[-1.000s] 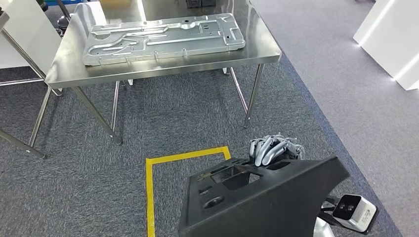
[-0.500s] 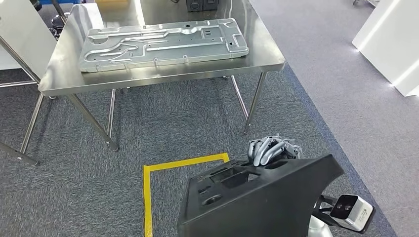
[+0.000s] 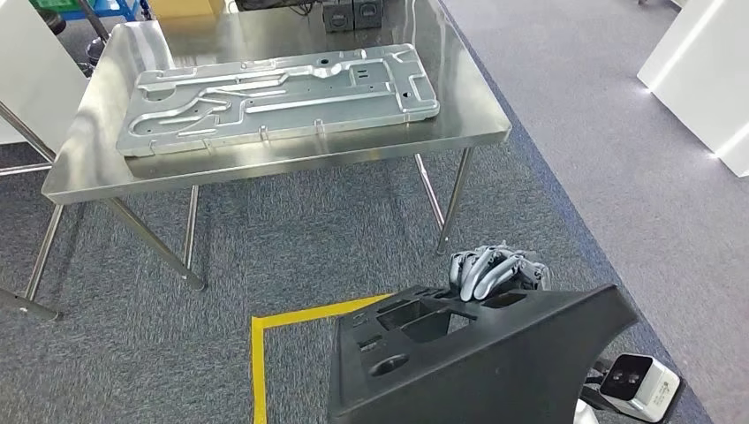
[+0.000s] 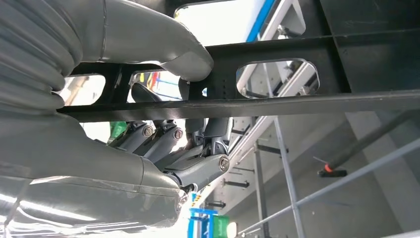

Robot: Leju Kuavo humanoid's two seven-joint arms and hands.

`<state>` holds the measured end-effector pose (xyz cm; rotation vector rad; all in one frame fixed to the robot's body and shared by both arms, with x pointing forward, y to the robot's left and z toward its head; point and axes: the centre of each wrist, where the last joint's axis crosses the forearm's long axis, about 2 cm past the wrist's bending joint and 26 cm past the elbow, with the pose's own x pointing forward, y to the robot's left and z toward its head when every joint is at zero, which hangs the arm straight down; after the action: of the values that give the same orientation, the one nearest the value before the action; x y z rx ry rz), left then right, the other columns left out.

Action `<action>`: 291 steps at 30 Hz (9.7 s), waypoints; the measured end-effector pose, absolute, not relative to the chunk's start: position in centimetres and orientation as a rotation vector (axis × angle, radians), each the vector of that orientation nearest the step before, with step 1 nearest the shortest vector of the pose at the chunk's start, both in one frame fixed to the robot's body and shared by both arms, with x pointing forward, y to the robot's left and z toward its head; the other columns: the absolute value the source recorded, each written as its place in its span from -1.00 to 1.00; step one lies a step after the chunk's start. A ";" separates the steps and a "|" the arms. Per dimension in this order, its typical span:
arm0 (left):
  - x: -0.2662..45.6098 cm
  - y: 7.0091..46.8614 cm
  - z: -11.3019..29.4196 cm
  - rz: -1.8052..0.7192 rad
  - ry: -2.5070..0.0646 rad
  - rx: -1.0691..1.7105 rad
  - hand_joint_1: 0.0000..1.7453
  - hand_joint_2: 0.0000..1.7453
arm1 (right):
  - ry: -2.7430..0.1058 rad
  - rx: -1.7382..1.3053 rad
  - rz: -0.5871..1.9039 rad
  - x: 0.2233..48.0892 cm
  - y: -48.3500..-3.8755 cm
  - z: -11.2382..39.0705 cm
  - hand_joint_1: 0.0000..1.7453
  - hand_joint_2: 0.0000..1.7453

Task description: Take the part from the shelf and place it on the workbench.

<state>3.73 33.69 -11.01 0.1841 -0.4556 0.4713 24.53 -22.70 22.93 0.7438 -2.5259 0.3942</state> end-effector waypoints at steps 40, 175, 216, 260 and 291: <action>4.0 33.6 -11.0 0.475 -0.473 0.179 -1.00 1.00 | -2.581 0.688 0.437 26.1 -22.9 24.7 0.92 1.00; 7.8 31.8 -10.6 0.232 -0.611 0.015 -1.00 -1.00 | -1.915 0.010 0.606 50.3 -23.2 31.3 -1.00 -1.00; 3.8 31.0 -11.2 0.429 -0.653 -0.019 -1.00 -1.00 | -1.696 -1.496 0.509 15.5 -44.2 13.0 -1.00 -1.00; 3.5 29.7 -11.2 0.349 -0.447 -0.007 -1.00 -1.00 | 0.084 -0.006 -0.253 3.3 -27.3 -11.2 -1.00 -1.00; 3.6 28.9 -11.2 0.345 -0.475 -0.009 -1.00 -1.00 | 0.024 -0.031 -0.267 2.5 -29.9 -11.3 -1.00 -1.00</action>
<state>3.60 28.86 -11.23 -0.0088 -0.4747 0.3451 2.54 -29.89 -11.32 -0.0312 0.0236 -0.2667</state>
